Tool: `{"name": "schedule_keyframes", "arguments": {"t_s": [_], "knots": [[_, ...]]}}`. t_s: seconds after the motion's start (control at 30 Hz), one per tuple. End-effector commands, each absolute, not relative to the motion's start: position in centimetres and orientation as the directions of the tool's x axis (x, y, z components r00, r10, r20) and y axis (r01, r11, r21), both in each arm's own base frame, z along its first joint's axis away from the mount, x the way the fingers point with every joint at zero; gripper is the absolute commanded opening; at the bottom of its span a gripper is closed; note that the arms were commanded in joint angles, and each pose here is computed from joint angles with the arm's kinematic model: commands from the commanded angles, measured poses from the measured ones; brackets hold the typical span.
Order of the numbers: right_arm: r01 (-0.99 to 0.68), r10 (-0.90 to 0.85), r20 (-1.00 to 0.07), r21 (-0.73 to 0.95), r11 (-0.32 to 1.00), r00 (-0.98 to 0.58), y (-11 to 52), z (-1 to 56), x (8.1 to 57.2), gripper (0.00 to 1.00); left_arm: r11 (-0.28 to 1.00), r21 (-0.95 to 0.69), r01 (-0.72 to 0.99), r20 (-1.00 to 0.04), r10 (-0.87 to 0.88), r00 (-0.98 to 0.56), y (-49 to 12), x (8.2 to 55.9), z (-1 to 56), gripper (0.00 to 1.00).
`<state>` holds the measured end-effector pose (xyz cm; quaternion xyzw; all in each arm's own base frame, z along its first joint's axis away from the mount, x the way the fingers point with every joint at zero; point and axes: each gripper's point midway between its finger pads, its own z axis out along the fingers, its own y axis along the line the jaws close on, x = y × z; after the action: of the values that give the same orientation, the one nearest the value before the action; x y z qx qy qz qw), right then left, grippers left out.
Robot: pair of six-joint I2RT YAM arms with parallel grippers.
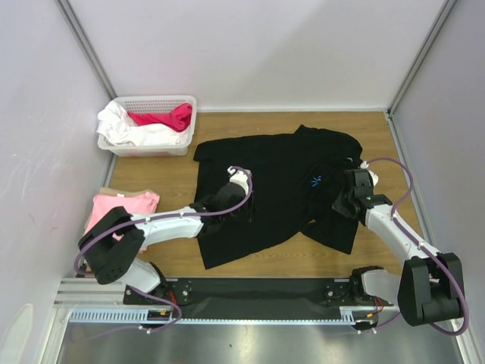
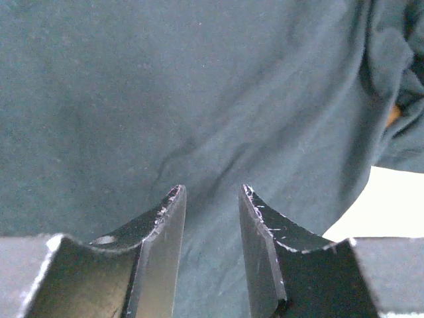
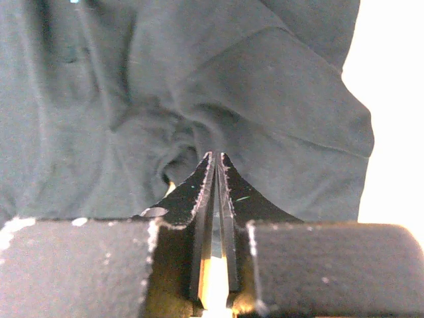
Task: Fold and stack the t-shirts
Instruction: Flatten the tshirt out
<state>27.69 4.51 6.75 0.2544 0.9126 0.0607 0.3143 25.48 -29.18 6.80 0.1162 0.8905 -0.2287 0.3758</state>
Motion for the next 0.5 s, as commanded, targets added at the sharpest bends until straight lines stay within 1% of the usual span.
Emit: {"name": "schedule_keyframes", "arguments": {"t_s": [0.0,0.17,0.33,0.43,0.47], "knots": [[0.485,0.529,-0.560,0.242,0.840,-0.637,3.4,6.4,27.1,0.09,0.870,-0.345,0.353,-0.746,-0.026,-0.665,-30.4,27.0,7.9,0.44],[0.503,0.516,-0.487,0.170,0.847,-0.705,3.5,3.4,26.2,0.00,0.896,-0.290,0.335,-0.772,-0.013,-0.635,-29.6,28.2,8.3,0.45],[0.513,0.507,-0.432,0.114,0.851,-0.746,3.9,2.1,24.6,0.00,0.905,-0.297,0.304,-0.774,-0.042,-0.632,-28.3,28.7,8.3,0.46],[0.537,0.516,-0.405,0.070,0.841,-0.755,3.5,1.5,23.3,0.00,0.896,-0.315,0.313,-0.781,-0.058,-0.621,-27.9,28.5,8.6,0.56],[0.539,0.518,-0.395,0.065,0.840,-0.759,3.5,1.4,23.1,0.00,0.899,-0.311,0.309,-0.781,-0.057,-0.622,-27.4,28.2,8.2,0.61]]}}
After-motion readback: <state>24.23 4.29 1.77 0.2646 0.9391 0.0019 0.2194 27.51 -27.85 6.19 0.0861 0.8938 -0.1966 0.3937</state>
